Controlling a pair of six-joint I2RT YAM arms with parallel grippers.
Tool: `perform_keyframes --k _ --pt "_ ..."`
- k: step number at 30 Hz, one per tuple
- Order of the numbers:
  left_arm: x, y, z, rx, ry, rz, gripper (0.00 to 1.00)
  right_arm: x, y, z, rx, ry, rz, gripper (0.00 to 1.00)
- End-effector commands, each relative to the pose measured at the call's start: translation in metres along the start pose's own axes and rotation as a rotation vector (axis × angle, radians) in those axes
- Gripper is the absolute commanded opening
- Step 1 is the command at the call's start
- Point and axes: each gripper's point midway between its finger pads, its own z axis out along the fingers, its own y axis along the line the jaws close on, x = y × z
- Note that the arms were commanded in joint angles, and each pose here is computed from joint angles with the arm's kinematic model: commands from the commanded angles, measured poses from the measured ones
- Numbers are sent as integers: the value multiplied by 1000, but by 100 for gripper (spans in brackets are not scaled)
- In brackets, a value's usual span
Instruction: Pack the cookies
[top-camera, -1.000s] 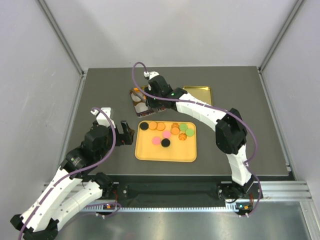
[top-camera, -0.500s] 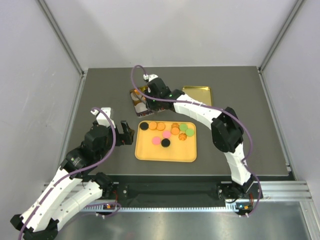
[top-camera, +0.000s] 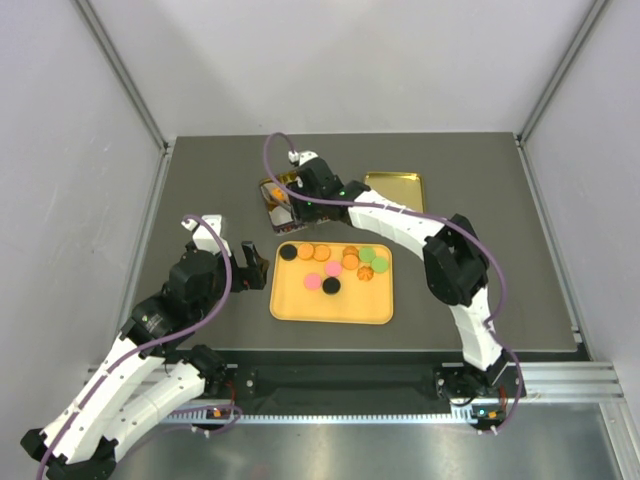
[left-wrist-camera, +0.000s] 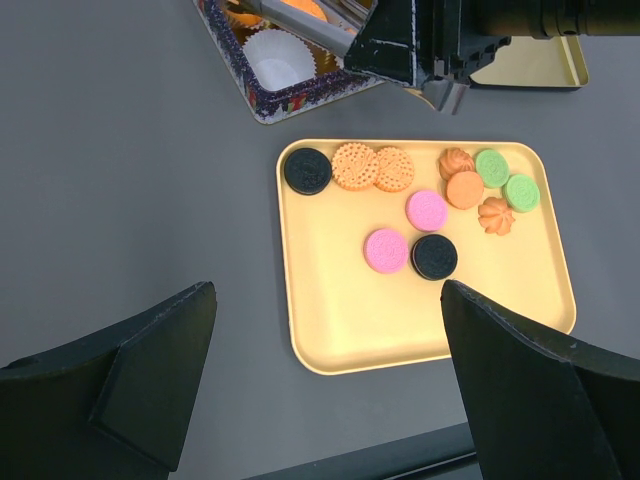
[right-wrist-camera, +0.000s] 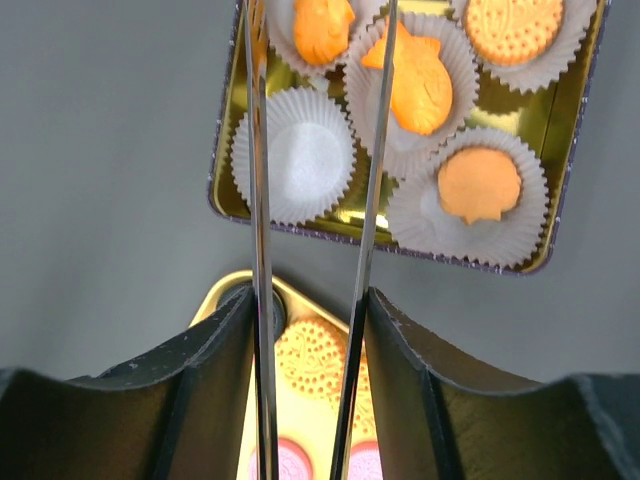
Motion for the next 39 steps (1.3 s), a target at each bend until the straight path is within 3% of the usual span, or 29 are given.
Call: perform_keyframes --k 1,14,29,39 --pt "-3 0 1 -7 -11 -4 99 -47 11 -37 -46 -135 16 46" --pt "-4 0 0 -5 -14 -5 99 -60 -4 -119 16 -183 14 46" --pt "-3 -3 0 12 -11 -5 99 111 -35 -241 49 -49 32 45" --pt "-4 -3 0 14 -11 -2 99 181 -43 -251 85 39 37 44"
